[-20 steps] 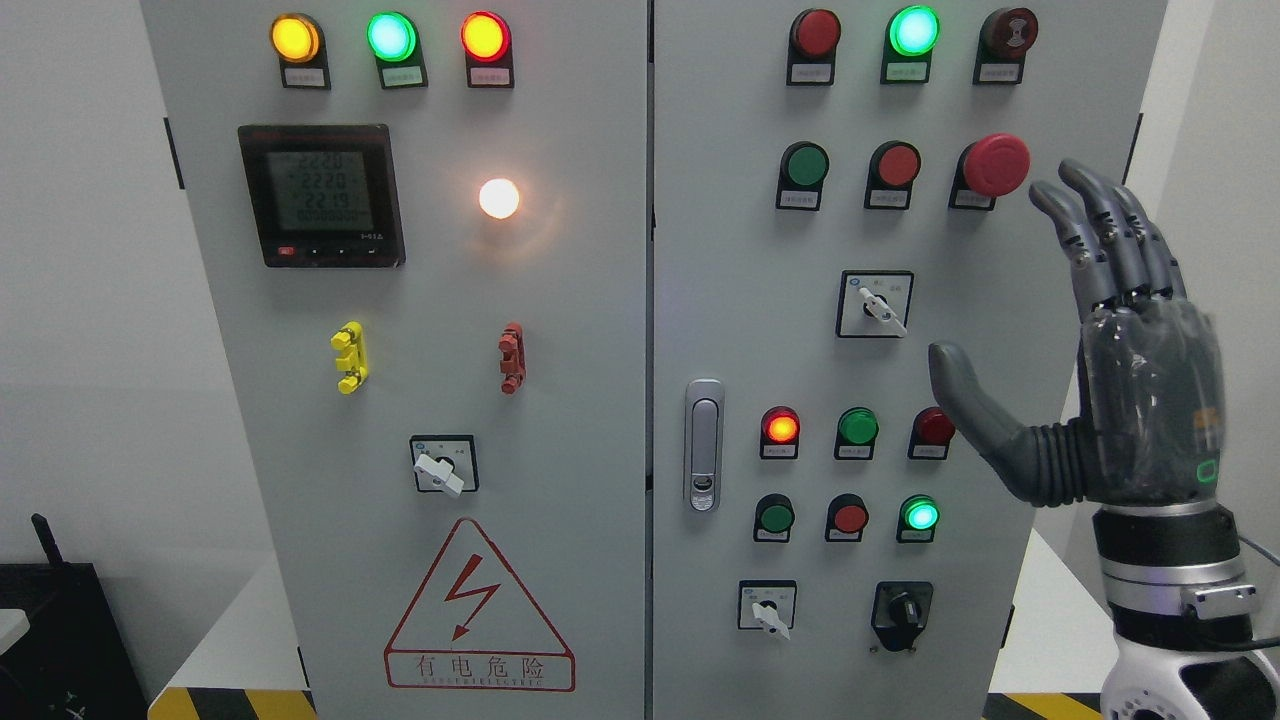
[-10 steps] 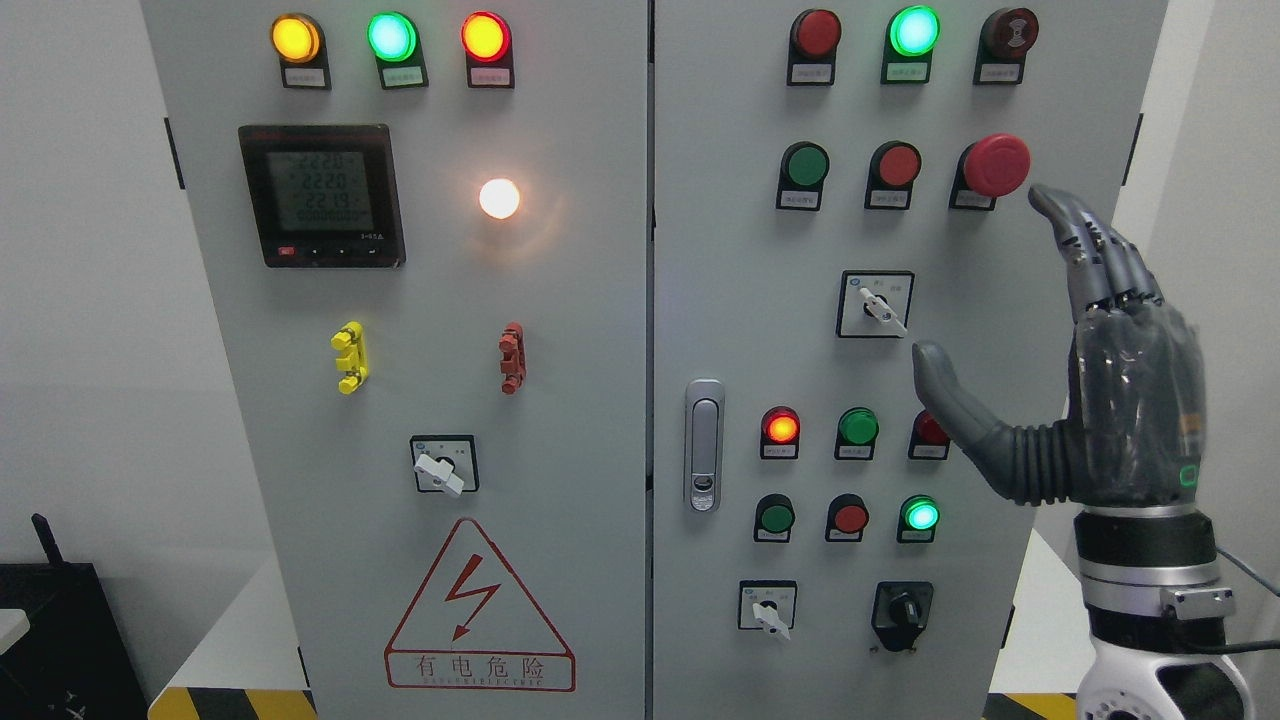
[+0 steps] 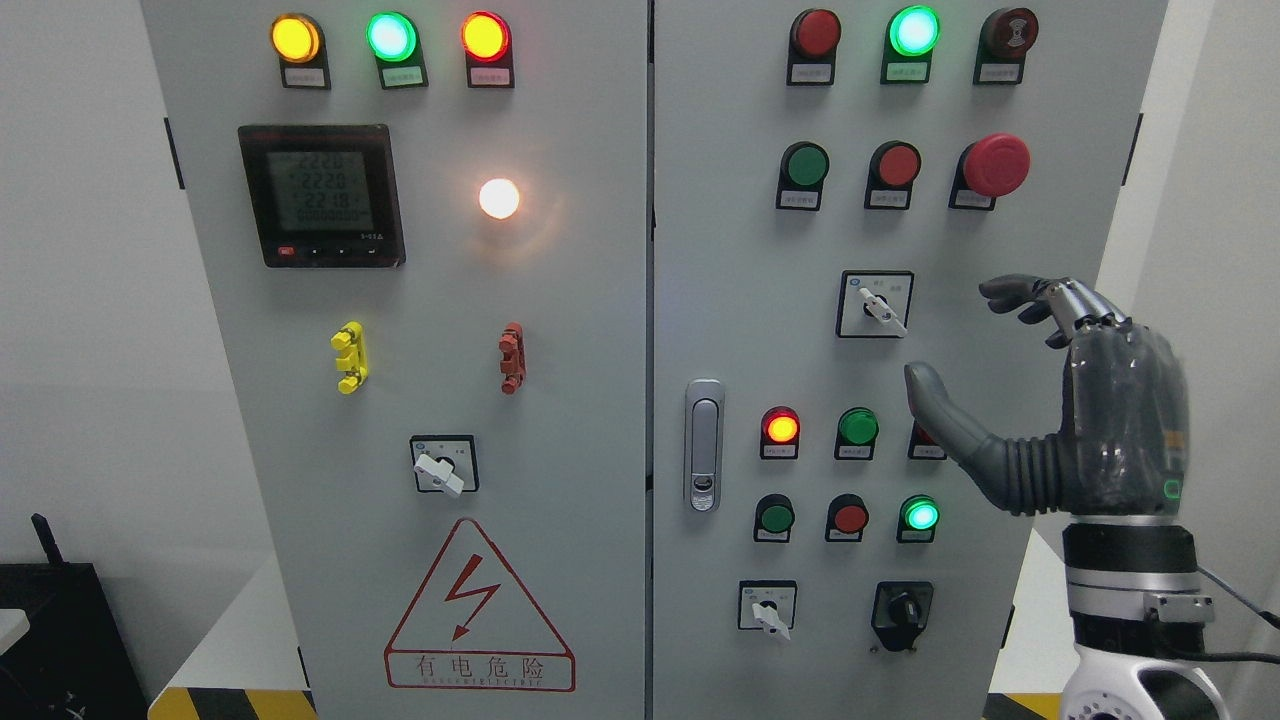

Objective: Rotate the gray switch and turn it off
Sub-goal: 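Move the right hand toward the switch, shaping thumb and index into a pinch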

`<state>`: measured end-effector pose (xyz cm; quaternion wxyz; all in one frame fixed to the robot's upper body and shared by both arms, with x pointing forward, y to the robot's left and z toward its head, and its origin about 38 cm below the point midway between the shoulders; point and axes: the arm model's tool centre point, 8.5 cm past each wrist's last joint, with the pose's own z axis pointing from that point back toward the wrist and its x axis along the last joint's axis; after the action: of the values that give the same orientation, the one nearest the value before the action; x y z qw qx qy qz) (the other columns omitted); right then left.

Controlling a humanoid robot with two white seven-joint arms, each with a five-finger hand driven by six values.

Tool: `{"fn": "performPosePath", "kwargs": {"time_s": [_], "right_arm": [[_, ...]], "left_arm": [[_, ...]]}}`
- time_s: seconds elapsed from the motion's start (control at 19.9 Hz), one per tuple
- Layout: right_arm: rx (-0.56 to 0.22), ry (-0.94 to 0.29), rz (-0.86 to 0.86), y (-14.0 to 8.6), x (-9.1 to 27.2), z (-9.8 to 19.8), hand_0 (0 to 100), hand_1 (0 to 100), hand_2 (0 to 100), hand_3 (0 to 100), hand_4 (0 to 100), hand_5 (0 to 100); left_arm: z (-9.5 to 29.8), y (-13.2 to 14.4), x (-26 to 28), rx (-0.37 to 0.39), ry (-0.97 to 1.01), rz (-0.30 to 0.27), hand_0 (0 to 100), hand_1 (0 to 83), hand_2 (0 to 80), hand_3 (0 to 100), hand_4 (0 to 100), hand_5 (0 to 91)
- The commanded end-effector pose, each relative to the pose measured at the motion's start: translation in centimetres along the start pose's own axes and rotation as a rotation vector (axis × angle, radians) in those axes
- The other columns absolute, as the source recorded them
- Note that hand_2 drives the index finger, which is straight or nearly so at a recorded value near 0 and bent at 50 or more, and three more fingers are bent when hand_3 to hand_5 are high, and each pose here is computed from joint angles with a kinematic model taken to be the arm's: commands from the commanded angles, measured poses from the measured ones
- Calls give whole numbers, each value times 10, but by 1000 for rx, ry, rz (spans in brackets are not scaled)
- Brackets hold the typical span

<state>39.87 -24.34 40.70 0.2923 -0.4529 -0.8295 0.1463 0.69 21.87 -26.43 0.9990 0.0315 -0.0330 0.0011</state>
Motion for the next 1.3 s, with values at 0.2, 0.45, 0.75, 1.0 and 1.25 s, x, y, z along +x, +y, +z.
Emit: {"fn": "performPosePath", "kwargs": {"time_s": [0.2,0.45,0.75,1.0,1.25], "right_arm": [[56,65,-24,13,-1,-10,34,433,539,911,875,993],[52,71,-26,13,-1,-13,32,453,548,933,894,1000],[56,73,-33,15,3,-17,33,468,531,964,925,1000],[59,69,-42,17,9,-21,33,472,535,969,927,1000],[81,82,-48,25,9,-22,36,469,552,969,927,1000]], "left_arm": [[-1,0,15,1,-33,27,120,389,0,0,0,0],[-1,0,15,1,-33,27,120,389,0,0,0,0],[-1,0,15,1,-33,29,120,389,0,0,0,0],[-1,0,15,1,-33,29,120,389,0,0,0,0],[-1,-1,15,0,-33,29,120,389,0,0,0,0]]}}
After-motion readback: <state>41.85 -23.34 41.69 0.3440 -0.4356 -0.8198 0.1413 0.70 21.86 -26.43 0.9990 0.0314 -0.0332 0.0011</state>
